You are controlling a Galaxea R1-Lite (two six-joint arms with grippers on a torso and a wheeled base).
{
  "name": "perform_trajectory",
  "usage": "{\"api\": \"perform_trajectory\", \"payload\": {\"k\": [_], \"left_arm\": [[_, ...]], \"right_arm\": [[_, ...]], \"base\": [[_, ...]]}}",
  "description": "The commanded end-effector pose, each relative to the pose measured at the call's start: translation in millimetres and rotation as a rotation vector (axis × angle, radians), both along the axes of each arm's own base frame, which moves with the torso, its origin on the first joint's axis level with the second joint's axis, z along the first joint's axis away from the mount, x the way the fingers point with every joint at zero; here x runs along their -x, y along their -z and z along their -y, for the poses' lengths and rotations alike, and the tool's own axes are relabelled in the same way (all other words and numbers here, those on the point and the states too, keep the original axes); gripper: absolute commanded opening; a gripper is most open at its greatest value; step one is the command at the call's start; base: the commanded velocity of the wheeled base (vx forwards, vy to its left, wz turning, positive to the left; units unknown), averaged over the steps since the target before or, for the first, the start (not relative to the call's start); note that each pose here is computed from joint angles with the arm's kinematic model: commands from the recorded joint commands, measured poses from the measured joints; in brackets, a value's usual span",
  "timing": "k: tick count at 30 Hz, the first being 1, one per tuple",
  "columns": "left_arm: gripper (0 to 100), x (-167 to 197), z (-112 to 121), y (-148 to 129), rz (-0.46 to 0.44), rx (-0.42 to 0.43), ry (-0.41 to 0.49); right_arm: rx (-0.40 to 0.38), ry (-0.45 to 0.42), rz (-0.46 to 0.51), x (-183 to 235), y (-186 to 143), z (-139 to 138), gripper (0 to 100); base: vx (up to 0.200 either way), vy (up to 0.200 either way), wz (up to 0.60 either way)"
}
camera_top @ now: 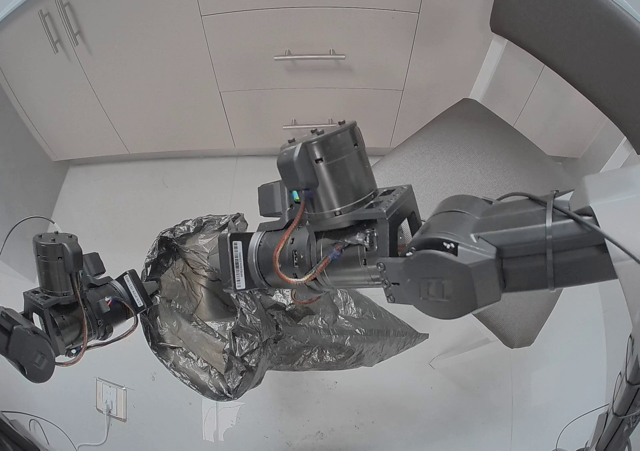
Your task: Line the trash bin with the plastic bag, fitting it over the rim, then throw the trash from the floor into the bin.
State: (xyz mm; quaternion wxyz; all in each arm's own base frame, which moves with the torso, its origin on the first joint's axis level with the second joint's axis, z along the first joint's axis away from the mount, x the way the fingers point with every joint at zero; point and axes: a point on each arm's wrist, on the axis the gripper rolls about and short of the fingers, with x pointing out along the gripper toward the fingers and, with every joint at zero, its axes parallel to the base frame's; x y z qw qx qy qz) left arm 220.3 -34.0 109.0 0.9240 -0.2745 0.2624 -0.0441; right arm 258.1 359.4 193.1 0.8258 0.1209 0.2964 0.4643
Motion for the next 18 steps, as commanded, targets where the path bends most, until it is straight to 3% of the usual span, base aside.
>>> {"api": "perform_trajectory", "payload": {"k": [1, 7, 18], "left_arm": [[0, -19.4, 2.0, 16.9, -0.054, -0.009, -0.002], [0, -27.8, 3.9, 12.4, -0.026, -0.021, 0.005], [0, -47.9, 6.4, 6.5, 0.038, -0.115, 0.058]], "right_arm": [[0.025, 0.047, 0.001, -16.0, 6.1, -1.9, 0], [0.051, 0.14, 0.031, -19.9, 7.4, 0.0, 0], [0.088, 0.209, 0.076, -36.5, 16.1, 1.8, 0]], "base": [[0.0, 0.0, 0.0], [0.0, 0.0, 0.0], [0.0, 0.0, 0.0]]}}
